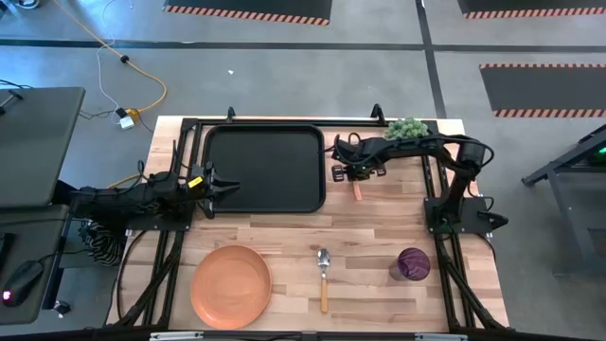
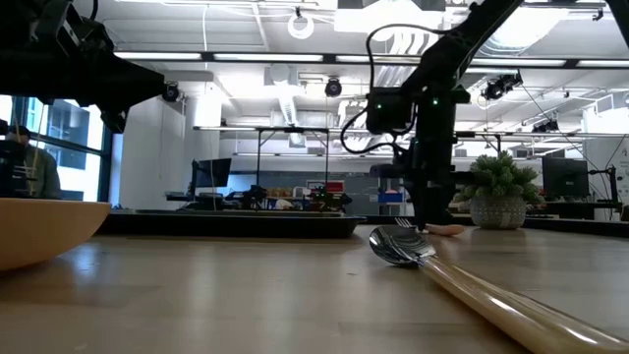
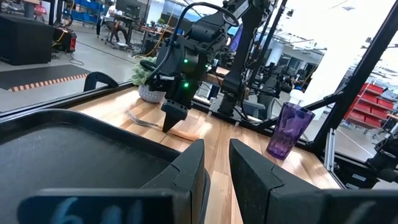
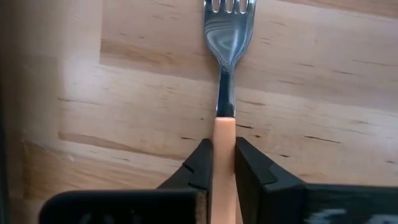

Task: Pick and place plate/cup/fork/spoon on tray
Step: Put the light orange fork on the left of the black serving tray

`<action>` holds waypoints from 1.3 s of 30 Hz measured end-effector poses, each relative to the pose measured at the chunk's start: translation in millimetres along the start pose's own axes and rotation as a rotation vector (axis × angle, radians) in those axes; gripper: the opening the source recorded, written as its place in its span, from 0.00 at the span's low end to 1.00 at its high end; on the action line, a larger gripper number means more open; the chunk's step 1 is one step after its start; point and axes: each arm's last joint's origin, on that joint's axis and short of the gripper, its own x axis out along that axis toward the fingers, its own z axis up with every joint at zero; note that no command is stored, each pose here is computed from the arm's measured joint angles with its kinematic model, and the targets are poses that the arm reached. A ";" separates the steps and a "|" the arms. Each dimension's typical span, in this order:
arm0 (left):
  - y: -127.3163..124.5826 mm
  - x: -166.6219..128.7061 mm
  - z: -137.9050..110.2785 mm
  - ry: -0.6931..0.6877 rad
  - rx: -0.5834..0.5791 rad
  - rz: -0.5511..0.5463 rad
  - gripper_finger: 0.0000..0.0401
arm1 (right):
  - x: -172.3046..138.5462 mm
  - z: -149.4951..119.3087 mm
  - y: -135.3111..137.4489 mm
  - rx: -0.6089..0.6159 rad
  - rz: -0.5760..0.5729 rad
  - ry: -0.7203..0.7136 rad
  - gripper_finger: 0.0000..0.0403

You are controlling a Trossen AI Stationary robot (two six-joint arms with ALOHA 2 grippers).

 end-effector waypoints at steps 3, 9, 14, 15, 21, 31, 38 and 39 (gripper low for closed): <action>0.0 0.0 0.0 0.000 0.000 0.000 0.16 | -6.0 -0.2 0.9 0.017 0.026 -0.010 0.05; 0.0 0.0 0.1 -0.001 0.000 0.000 0.16 | -19.5 -2.0 7.5 0.050 0.106 -0.055 0.05; 0.0 0.0 0.0 0.000 0.000 0.000 0.16 | -28.9 -4.9 18.3 0.081 0.205 -0.103 0.05; 0.0 0.0 0.0 0.000 0.000 -0.001 0.16 | -31.3 -4.7 21.5 0.084 0.239 -0.118 0.05; 0.0 0.1 0.0 0.000 0.001 0.000 0.16 | -43.7 -3.9 38.9 0.114 0.419 -0.195 0.05; 0.2 0.8 -1.1 0.012 0.002 0.003 0.16 | -63.1 5.3 57.3 0.142 0.669 -0.319 0.05; 0.2 0.9 -1.1 0.013 0.003 0.004 0.16 | -74.5 7.3 67.4 0.144 0.792 -0.372 0.05; 0.2 0.9 -1.2 0.014 0.003 0.004 0.16 | -77.2 6.9 69.3 0.137 0.789 -0.372 0.05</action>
